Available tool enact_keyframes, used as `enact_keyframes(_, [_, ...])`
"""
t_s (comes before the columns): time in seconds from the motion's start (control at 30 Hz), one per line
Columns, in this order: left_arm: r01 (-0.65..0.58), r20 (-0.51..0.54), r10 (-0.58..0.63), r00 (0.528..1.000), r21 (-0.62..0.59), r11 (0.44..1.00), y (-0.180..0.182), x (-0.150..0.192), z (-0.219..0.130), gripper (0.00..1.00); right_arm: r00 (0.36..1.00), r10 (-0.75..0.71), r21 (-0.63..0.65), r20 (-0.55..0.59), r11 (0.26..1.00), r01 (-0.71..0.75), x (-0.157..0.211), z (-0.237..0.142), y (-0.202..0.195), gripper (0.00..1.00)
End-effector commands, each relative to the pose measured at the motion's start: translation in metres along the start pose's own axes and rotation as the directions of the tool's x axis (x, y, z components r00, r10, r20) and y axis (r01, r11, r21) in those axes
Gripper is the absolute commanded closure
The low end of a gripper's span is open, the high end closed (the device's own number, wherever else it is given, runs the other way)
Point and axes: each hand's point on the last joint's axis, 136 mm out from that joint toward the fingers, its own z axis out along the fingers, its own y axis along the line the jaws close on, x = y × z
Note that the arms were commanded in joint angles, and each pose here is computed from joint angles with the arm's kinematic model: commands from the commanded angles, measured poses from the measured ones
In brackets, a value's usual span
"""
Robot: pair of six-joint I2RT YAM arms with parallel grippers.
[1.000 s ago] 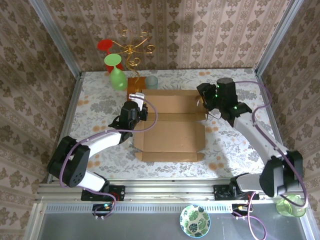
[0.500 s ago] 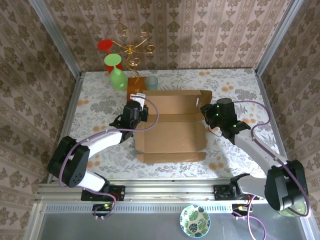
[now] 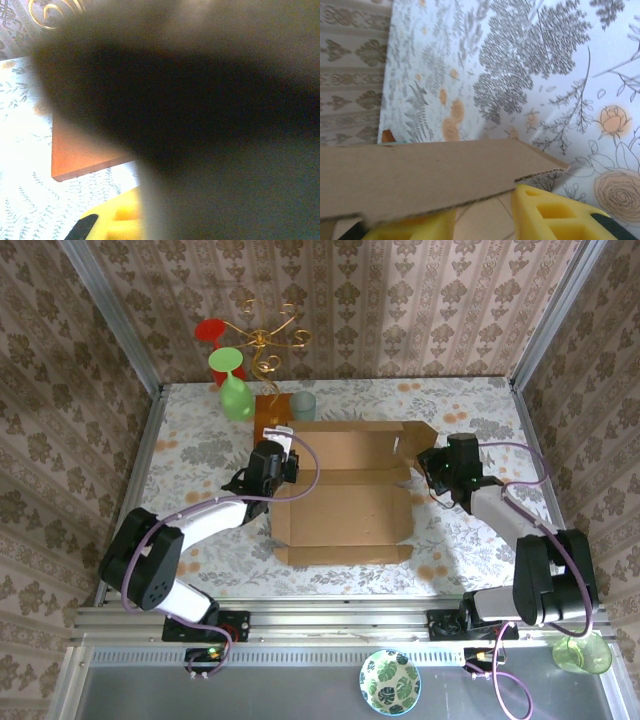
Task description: Fold the paper box
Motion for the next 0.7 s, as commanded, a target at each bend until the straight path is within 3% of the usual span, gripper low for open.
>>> enact_keyframes(0.0, [0.035, 0.045, -0.036, 0.998, 0.014, 0.999, -0.003, -0.018, 0.002, 1.00, 0.998, -0.036, 0.020, -0.045, 0.999, 0.037, 0.010, 0.012, -0.014, 0.63])
enact_keyframes(0.2, [0.040, 0.037, -0.040, 0.999, 0.016, 0.999, -0.002, -0.016, 0.006, 1.00, 0.991, -0.058, 0.034, -0.117, 0.997, 0.063, 0.021, 0.032, -0.025, 0.54])
enact_keyframes(0.67, [0.045, 0.028, -0.045, 0.999, 0.030, 0.999, -0.004, -0.014, 0.010, 1.00, 0.990, -0.025, -0.077, -0.138, 0.997, 0.015, 0.029, 0.052, -0.006, 0.54])
